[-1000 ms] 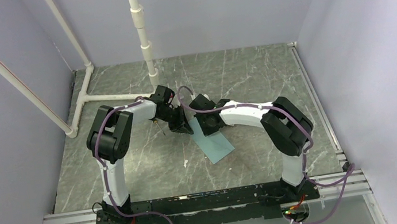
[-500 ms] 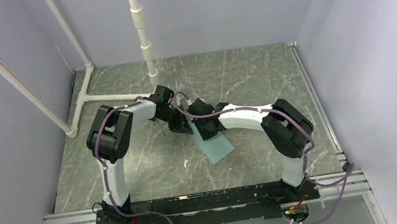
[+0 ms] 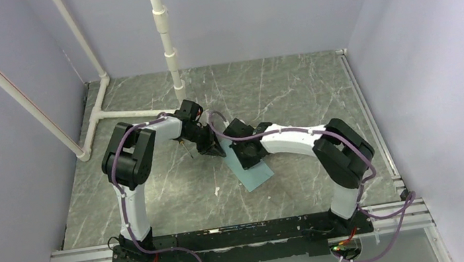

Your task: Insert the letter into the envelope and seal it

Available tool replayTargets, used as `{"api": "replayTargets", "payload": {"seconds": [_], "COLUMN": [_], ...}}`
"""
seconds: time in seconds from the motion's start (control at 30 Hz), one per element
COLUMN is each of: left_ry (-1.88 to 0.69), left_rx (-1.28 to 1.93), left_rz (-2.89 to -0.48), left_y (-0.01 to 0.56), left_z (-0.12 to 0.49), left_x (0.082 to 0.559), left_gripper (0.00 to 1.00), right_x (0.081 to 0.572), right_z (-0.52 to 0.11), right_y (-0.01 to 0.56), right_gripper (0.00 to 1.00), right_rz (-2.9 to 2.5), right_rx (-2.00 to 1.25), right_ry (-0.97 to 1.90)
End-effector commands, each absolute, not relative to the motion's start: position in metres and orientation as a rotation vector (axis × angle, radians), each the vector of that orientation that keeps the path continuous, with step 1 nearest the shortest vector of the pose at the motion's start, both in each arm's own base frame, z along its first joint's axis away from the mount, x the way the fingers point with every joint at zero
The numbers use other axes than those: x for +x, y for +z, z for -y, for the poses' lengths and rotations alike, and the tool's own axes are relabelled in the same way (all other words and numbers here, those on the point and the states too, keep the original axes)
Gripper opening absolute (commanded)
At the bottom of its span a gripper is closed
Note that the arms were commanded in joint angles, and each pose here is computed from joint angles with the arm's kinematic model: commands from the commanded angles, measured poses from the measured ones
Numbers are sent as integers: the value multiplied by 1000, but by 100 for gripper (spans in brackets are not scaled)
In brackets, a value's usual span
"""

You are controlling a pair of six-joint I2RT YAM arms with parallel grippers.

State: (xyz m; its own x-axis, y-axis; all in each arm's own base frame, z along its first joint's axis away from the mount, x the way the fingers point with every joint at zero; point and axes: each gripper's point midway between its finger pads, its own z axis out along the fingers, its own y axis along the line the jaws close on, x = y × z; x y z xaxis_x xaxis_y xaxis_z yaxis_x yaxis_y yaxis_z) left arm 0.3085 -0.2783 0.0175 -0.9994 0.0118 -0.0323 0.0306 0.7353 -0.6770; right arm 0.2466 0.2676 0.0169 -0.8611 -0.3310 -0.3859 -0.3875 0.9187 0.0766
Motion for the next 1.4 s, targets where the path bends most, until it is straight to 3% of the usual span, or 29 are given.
{"api": "replayTargets", "payload": {"seconds": [0.0, 0.2, 0.57, 1.37], "left_ry": [-964, -974, -976, -981], "left_rx": [-12, -12, -6, -12], "left_rz": [-2990, -2985, -2986, -2987], "left_y": [-11, -9, -9, -9], "left_z": [257, 258, 258, 258], "left_x": [306, 307, 307, 306], "left_gripper": [2, 2, 2, 2], "right_x": [233, 267, 291, 239], "right_z": [-260, -282, -277, -232], "right_y": [43, 73, 34, -7], "right_gripper": [5, 9, 7, 6], "right_rz": [-2720, -2587, -2639, -2818], "right_rx": [-541, -525, -525, -549], "right_ry": [231, 290, 128, 28]}}
